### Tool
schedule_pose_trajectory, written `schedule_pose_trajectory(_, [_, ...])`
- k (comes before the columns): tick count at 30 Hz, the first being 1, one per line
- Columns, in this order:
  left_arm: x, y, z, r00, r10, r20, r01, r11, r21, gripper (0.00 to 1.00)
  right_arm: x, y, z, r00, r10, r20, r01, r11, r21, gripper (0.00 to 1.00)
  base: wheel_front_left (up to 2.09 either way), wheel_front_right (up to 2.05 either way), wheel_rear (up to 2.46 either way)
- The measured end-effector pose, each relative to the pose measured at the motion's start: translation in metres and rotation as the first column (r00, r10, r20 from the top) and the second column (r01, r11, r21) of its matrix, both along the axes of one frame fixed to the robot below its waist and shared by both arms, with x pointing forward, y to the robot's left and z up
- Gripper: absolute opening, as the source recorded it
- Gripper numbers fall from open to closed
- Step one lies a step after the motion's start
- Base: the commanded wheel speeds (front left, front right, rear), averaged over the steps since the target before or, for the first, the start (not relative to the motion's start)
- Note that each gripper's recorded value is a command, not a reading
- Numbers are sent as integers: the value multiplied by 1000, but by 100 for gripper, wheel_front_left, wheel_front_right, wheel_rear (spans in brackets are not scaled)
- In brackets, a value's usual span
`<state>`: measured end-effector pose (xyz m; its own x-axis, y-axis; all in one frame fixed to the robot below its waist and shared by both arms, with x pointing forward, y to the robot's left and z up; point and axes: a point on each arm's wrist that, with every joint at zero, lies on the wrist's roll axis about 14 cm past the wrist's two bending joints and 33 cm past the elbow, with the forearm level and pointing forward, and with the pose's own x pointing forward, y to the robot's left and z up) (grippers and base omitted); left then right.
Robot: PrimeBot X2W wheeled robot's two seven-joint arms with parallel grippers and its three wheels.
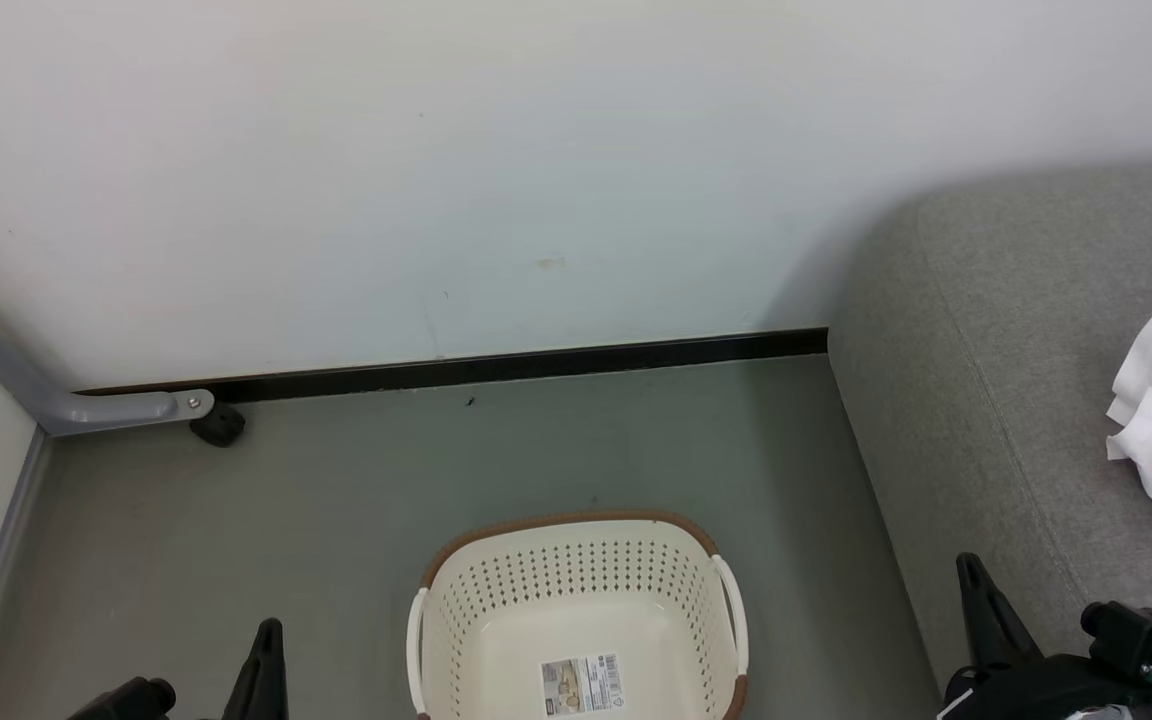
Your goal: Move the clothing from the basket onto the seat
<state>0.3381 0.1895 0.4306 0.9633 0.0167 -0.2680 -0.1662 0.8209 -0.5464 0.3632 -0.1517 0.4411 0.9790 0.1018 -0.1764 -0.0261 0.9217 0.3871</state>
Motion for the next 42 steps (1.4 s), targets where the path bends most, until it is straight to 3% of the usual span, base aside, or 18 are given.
schedule_pose_trajectory(10, [5,0,2,1000,20,-5,-21,994,-106,0,2,-9,1,998,-57,-29,60,990,129,0,0,0,0])
schedule_pose_trajectory(22, [9,0,4,998,55,-16,-57,965,-254,0,4,-18,3,992,-111,-66,126,945,301,0,0,0,0])
schedule_pose_trajectory(31, [15,-1,9,997,71,-8,-69,930,-360,0,5,-24,6,986,-143,-85,165,891,424,0,0,0,0])
schedule_pose_trajectory(42, [19,-2,14,995,99,-5,-89,865,-493,0,9,-33,12,978,-178,-108,207,790,577,0,0,0,0])
